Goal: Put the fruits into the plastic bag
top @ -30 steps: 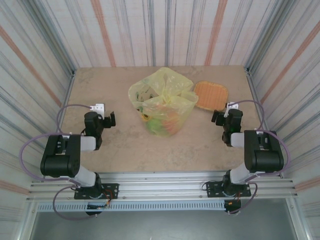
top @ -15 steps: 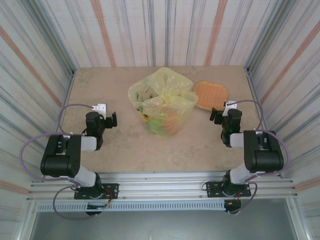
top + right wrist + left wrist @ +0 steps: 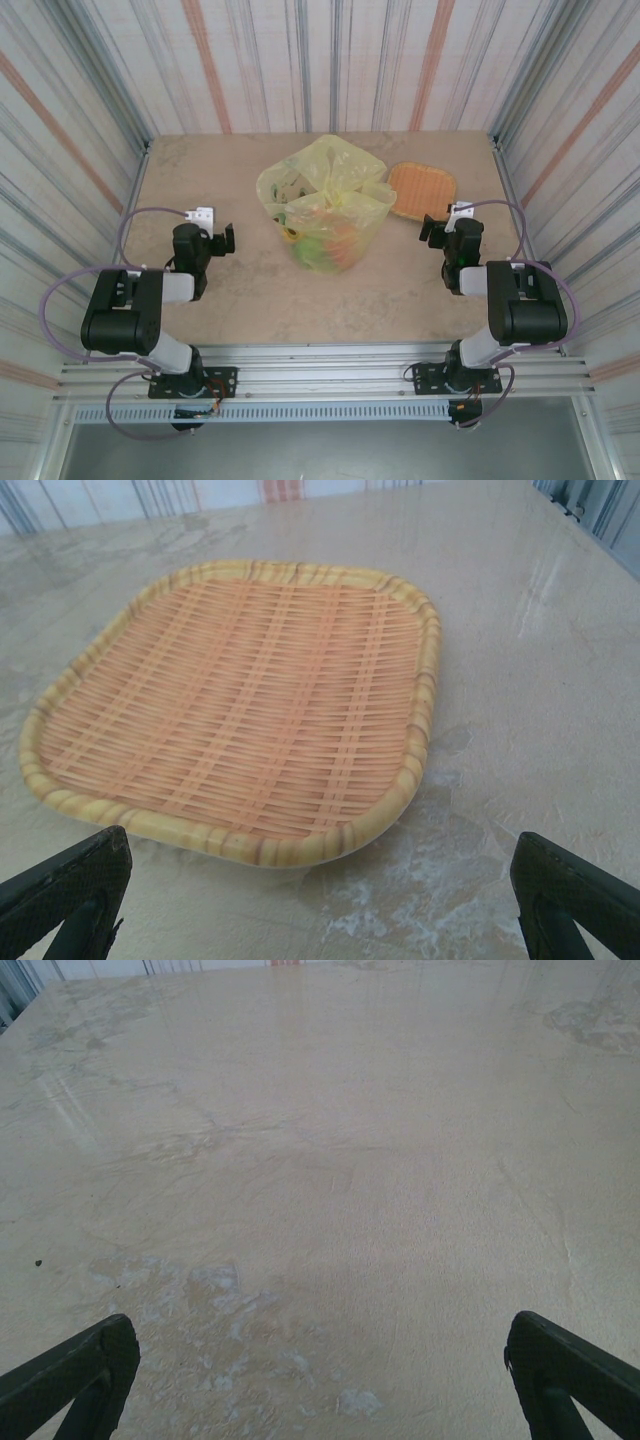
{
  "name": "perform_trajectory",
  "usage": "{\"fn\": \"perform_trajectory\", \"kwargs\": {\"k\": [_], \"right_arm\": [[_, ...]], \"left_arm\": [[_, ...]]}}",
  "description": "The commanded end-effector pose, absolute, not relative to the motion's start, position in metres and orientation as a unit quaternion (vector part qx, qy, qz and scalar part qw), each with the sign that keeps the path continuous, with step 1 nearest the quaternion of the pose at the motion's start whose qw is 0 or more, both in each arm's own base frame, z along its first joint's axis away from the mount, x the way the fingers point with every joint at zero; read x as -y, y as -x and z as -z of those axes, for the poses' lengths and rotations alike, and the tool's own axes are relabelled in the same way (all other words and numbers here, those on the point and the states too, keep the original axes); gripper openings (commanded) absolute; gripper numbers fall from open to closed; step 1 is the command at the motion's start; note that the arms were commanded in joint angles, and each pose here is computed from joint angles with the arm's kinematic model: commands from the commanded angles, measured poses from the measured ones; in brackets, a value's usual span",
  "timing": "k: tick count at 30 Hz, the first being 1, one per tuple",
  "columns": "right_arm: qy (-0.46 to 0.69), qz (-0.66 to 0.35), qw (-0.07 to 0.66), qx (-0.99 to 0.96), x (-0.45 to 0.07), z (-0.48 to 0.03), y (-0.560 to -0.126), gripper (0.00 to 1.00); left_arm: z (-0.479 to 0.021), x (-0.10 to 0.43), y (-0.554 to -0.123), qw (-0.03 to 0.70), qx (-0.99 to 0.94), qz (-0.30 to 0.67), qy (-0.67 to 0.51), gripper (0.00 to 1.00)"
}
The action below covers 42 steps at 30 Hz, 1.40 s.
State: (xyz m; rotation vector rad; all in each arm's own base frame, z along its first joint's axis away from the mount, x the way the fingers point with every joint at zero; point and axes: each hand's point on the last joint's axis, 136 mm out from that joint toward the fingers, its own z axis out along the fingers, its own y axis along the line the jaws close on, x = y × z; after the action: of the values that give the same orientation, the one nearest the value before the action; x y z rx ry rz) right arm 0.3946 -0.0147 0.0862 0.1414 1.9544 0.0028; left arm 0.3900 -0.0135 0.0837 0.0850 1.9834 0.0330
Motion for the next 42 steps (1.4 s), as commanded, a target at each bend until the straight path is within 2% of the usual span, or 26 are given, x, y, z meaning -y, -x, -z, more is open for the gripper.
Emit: {"fn": "perform_trajectory", "kwargs": {"k": [1,42], "right_arm": [[-0.054,0.008,0.557,-0.829,0.0156,-0.0837,-0.3928,0.99],[-0.054,-0.011,0.551,-0.833,0.0158,-0.0822,-0.3940,0.99]], "left_arm": [[-0.0929,0.0118,-0.3939,0.560,-0.827,-0.025,-0.039,0.99],[-0.0921,0.0120,-0.3943,0.558,-0.828,-0.024,-0.040,0.99]]}}
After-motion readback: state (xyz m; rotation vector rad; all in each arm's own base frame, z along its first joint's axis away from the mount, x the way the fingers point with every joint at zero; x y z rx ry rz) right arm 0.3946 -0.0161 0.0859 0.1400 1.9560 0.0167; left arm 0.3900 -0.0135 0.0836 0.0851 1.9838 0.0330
